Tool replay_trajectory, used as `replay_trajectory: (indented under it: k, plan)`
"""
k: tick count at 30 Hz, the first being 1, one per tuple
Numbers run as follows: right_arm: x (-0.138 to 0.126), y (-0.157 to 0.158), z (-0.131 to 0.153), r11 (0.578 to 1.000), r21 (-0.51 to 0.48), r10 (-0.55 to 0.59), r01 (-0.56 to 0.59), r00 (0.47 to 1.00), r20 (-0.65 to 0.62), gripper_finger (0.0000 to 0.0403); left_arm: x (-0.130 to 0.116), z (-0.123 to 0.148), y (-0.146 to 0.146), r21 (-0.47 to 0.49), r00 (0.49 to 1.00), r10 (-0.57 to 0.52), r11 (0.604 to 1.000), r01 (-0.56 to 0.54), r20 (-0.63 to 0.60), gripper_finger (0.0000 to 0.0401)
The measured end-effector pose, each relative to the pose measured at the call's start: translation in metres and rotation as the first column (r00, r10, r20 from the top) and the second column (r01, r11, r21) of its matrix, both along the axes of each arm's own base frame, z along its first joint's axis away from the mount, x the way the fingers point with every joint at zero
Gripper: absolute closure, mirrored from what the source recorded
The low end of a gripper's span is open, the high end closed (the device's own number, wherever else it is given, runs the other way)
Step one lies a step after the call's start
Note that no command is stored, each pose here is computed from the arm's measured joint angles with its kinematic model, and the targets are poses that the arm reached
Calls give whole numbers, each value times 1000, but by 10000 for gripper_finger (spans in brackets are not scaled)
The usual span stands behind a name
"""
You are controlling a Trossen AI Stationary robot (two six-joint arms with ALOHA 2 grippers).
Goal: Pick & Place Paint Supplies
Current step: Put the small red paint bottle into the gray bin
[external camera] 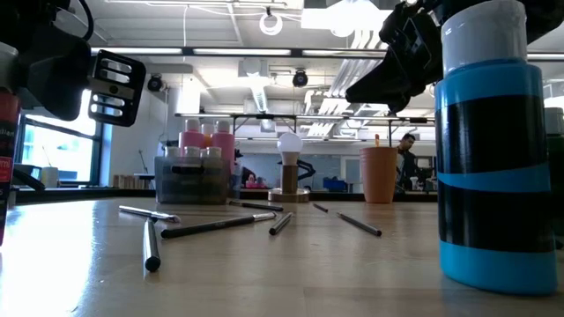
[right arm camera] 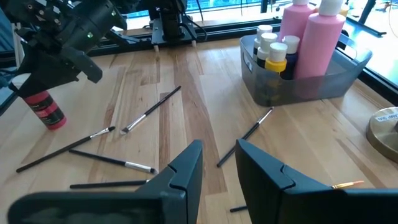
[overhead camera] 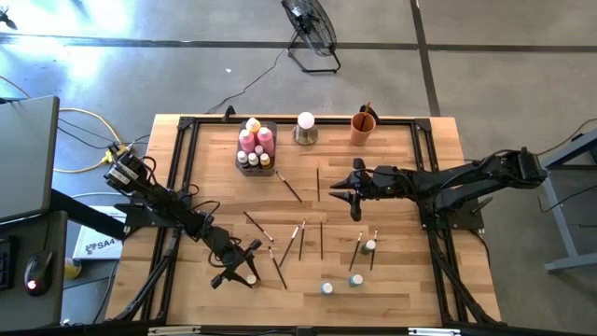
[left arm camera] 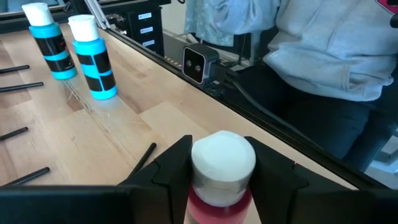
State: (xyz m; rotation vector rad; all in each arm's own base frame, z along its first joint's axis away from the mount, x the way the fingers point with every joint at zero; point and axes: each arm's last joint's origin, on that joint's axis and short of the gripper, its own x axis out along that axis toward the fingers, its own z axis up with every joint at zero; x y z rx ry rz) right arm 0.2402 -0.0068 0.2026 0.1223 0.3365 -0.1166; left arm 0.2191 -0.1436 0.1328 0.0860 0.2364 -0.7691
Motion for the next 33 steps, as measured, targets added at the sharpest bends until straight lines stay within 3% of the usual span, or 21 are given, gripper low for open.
replay_trajectory:
  k: [9, 15, 21, 28, 33]
  plan:
    - [0, 0, 0, 1000, 4, -1, 1, 1000, 1, 312, 1, 1, 2, 3, 997, 73, 997, -73, 1, 286]
    - [-1, 0, -2, 1000, 5, 0, 0, 1000, -19, 312, 1, 1, 2, -71, 993, 100, 992, -105, -70, 273]
    - [-1, 0, -2, 1000, 2, 0, 0, 1000, -22, 312, 2, 3, 3, -75, 989, 142, 987, -145, -45, 272]
    - [-1, 0, -2, 1000, 2, 1, 0, 1000, -22, 312, -1, 24, 7, -108, 980, 197, 975, -194, 10, 282]
    - [-1, 0, -2, 1000, 2, 0, 0, 1000, -22, 312, -11, 41, 17, -55, 952, 305, 951, -305, -8, 273]
